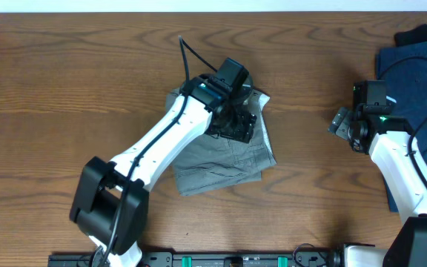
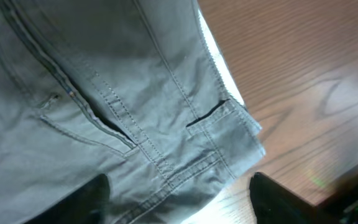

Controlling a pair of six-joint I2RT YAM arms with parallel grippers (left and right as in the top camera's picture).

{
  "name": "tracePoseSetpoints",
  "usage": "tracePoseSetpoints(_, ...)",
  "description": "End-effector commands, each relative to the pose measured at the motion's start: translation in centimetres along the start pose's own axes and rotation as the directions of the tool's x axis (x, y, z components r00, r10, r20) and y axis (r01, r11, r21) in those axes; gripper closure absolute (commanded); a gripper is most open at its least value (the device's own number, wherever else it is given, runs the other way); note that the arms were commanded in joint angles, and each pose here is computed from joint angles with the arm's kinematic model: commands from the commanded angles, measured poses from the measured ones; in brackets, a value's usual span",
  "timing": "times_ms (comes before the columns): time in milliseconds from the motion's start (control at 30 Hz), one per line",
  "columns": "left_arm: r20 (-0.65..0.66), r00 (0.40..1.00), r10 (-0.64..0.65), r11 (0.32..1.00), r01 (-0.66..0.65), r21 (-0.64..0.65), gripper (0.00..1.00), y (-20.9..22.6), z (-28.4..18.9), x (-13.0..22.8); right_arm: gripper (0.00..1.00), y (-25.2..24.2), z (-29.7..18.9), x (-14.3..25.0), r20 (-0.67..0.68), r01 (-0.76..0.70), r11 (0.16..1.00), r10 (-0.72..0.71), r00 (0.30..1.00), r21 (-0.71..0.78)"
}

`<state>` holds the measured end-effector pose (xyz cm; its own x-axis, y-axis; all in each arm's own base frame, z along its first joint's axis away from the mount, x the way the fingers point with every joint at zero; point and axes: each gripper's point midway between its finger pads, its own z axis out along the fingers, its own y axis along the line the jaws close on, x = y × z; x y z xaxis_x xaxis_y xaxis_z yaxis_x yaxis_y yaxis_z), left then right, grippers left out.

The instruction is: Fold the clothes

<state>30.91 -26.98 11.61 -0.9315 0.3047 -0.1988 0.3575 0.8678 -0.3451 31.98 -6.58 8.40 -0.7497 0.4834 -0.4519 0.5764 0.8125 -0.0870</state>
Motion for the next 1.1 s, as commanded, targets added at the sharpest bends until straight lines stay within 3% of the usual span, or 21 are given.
tracePoseSetpoints(0,0.068,0.998,-0.005,1.0,0.005,0.004,0.49,0.3,-2.3,-1.0,0.01,-0.2,-0.4,-0.8,0.024,-0.001,1.0,0.001,1.0,0.007)
tracePoseSetpoints(100,0.086,0.996,-0.025,0.998,0.03,-0.057,0.81,2.2,-2.0,-1.7,0.01,-0.2,-0.4,-0.8,0.024,-0.001,1.0,0.001,1.0,0.008)
tracePoseSetpoints(200,0.093,0.995,-0.033,0.997,0.039,-0.061,0.9,2.7,-0.9,-2.4,0.01,-0.2,-0.4,-0.8,0.024,-0.001,1.0,0.001,1.0,0.007)
tracePoseSetpoints(633,0.18,0.977,-0.115,0.993,0.12,-0.015,0.94,3.6,5.5,-6.9,0.01,-0.2,-0.4,-0.8,0.024,-0.001,1.0,0.001,1.0,0.007)
tracePoseSetpoints(1067,0.165,0.979,-0.124,0.991,0.129,-0.025,0.94,5.6,12.0,-7.5,0.01,-0.2,-0.4,-0.8,0.024,-0.001,1.0,0.001,1.0,0.007)
